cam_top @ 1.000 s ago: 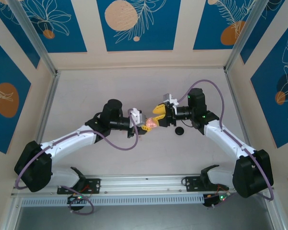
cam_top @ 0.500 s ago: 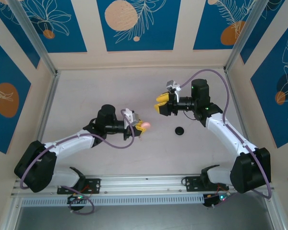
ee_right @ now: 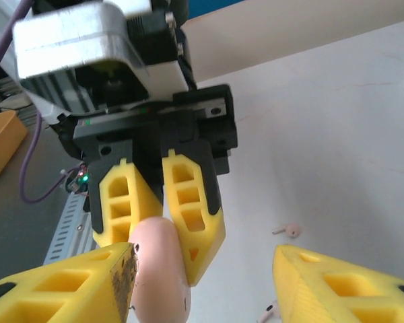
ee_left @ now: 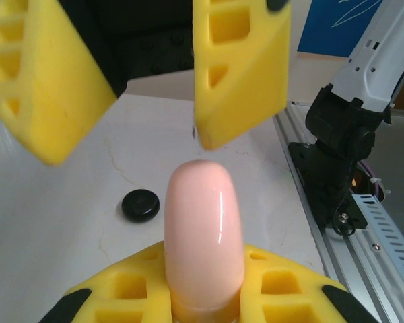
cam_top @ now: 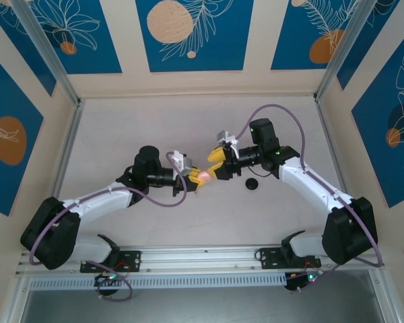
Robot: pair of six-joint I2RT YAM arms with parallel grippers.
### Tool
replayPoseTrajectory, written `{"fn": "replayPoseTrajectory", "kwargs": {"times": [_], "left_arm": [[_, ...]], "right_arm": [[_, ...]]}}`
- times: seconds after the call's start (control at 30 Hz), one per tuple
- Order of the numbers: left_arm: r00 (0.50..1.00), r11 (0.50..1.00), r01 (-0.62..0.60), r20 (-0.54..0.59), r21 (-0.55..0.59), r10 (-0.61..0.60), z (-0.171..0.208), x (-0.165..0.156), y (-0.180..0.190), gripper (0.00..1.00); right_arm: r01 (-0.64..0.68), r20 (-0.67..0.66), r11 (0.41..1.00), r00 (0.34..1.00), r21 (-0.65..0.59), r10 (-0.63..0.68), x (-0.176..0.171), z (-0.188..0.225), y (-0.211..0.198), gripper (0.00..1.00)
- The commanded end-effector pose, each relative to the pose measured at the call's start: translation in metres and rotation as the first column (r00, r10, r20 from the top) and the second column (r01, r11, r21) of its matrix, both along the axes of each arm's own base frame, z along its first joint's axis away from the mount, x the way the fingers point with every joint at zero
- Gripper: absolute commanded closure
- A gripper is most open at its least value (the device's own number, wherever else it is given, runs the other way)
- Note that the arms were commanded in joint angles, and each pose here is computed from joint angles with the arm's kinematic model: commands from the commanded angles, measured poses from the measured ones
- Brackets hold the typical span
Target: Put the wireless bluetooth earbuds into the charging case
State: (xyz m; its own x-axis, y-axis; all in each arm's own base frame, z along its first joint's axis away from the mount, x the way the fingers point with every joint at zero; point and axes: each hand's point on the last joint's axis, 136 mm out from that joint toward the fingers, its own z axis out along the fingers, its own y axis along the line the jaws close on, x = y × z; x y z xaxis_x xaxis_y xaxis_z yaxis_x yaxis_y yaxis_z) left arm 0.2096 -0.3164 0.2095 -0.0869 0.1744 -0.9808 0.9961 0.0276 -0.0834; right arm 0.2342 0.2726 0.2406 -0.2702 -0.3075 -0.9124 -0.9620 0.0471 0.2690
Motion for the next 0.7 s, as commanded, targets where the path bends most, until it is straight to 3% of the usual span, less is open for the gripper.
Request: {"fn": "replayPoseTrajectory", "kwargs": {"times": [0.0, 0.53, 0.67], "left_arm": [[0.999, 0.998, 0.045, 0.012, -0.035, -0.044, 0.011, -0.003, -0.002, 0.82], [1.0, 0.999, 0.014, 0.023, -0.032, -0.014, 0.019, 0.003, -0.002, 0.82], [0.999, 0.999, 0.015, 0.031, -0.038, -0.014, 0.023, 0.003, -0.002, 0.82]], "right_arm": [[-0.107, 0.007, 0.993, 0.994, 0.04, 0.107, -0.014, 0.012, 0.005, 0.44], [-0.169, -0.056, 0.985, 0.984, 0.031, 0.171, -0.022, 0.006, 0.01, 0.49], [-0.174, -0.065, 0.984, 0.982, 0.029, 0.175, -0.021, 0.003, 0.011, 0.54]]}}
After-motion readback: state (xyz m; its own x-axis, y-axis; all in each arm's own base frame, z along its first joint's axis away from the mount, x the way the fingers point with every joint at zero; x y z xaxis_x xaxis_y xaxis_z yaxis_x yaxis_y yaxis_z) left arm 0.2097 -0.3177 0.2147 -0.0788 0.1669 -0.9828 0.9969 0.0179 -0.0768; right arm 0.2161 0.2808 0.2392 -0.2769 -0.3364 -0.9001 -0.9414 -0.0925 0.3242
